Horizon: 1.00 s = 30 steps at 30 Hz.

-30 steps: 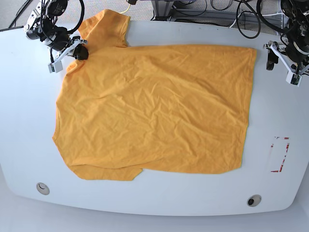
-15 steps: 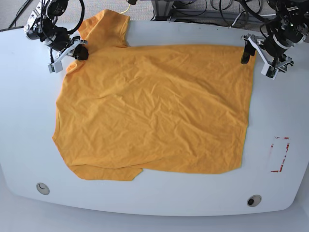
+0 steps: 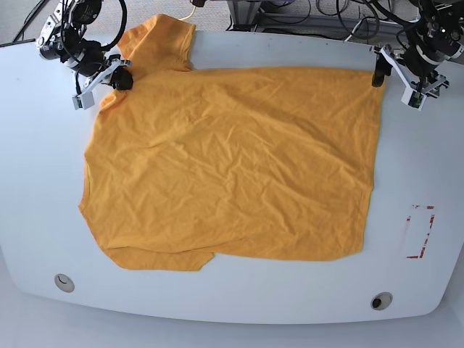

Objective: Layout the t-shirt on the table in an organized manner, then fold the t-shirt properly
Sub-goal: 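Move the left gripper to the shirt's side corner and grasp it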

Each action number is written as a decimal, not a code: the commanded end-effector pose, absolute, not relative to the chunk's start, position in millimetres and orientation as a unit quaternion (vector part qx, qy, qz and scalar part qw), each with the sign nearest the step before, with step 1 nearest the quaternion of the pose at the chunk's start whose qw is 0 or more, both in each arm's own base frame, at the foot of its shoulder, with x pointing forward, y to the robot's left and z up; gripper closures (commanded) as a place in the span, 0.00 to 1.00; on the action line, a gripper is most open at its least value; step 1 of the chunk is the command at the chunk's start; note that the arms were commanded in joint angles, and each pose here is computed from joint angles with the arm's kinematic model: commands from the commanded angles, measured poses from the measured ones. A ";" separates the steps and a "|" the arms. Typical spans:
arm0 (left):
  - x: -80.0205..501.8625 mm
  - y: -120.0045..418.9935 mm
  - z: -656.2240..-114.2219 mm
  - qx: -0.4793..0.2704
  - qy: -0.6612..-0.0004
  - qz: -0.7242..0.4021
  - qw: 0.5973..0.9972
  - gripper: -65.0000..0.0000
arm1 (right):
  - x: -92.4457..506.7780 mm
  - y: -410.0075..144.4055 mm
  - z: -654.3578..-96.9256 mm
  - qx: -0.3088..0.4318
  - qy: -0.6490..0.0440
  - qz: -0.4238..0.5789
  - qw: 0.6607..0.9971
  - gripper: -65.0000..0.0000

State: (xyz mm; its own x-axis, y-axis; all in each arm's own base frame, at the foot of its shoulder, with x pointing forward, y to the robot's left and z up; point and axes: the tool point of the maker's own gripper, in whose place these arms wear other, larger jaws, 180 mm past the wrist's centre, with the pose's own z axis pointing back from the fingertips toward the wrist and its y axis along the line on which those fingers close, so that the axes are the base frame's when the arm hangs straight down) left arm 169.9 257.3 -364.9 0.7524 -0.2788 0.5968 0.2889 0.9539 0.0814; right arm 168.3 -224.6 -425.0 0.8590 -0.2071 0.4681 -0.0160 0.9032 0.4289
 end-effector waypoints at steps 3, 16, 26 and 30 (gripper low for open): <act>175.0 257.2 -359.7 -0.009 -0.331 -0.156 0.931 0.33 | 162.7 -230.0 -427.2 0.202 -0.248 -0.047 0.946 1.00; 171.5 252.2 -386.9 -0.042 -0.310 -0.138 0.940 0.33 | 162.5 -230.8 -426.7 0.202 -0.248 -0.047 0.946 1.00; 173.8 245.3 -392.5 -0.054 -0.304 -0.157 0.938 0.33 | 162.1 -231.5 -426.3 0.202 -0.249 -0.048 0.946 1.00; 172.7 247.6 -394.6 -0.047 -0.298 -0.160 0.940 0.33 | 162.0 -232.0 -426.2 0.201 -0.249 -0.049 0.946 1.00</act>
